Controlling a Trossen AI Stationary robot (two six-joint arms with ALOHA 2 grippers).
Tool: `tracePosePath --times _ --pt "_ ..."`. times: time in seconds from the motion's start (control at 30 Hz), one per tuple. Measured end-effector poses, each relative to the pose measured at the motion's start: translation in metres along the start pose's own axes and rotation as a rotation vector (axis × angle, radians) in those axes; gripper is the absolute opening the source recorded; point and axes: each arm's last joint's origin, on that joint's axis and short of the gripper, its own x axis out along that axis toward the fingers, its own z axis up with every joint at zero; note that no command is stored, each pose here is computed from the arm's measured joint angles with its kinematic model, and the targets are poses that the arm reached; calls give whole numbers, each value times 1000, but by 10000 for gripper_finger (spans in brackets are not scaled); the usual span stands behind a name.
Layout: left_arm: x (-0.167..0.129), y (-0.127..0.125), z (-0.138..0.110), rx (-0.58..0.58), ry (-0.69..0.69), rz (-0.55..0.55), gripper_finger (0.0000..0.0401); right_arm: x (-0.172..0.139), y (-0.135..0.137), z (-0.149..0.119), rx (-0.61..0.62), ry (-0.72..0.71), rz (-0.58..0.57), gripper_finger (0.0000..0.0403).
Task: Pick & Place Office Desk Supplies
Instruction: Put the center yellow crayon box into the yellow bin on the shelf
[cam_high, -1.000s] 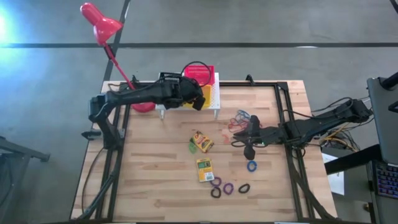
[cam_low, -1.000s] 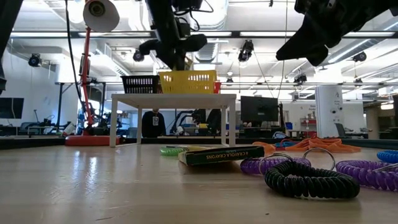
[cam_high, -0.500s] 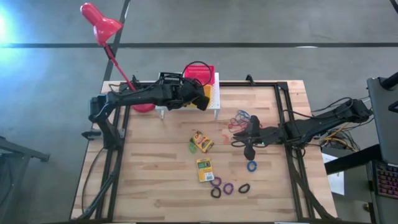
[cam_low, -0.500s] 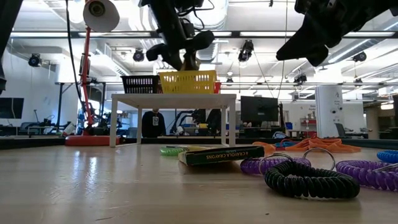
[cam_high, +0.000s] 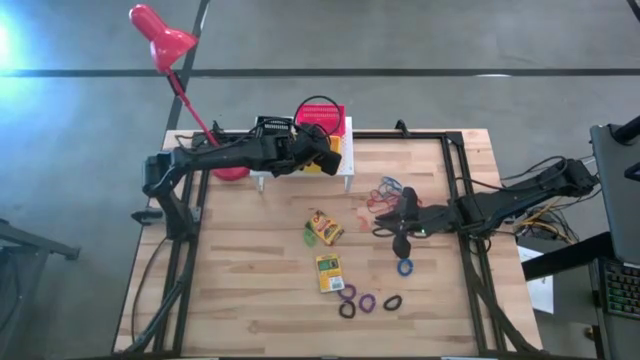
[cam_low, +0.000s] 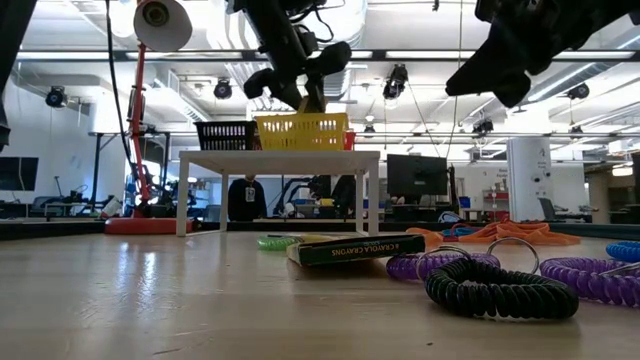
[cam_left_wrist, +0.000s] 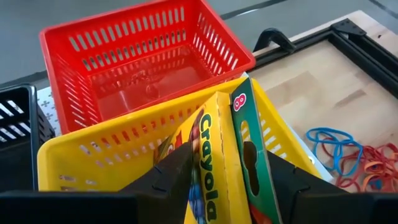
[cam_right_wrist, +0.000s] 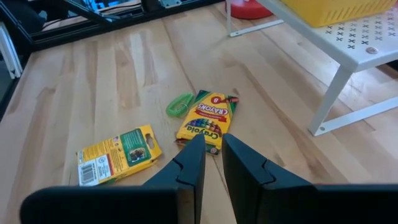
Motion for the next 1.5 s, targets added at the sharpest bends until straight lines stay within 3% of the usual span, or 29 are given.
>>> tracePosePath --times 0.23,0.4,0.67,1.07,1.5 --pt "0 -2 2 -60 -18 -18 150 0 0 0 9 -1 0 54" --pt "0 -2 2 -42 -19 -17 148 0 0 0 12 -1 0 54" --pt "-1 0 2 -50 -73 66 118 0 0 0 12 0 1 54" --pt "12 0 -11 -106 -119 86 116 0 1 1 16 -7 6 54" --pt "-2 -6 -14 -22 -170 182 116 0 1 1 18 -11 8 54"
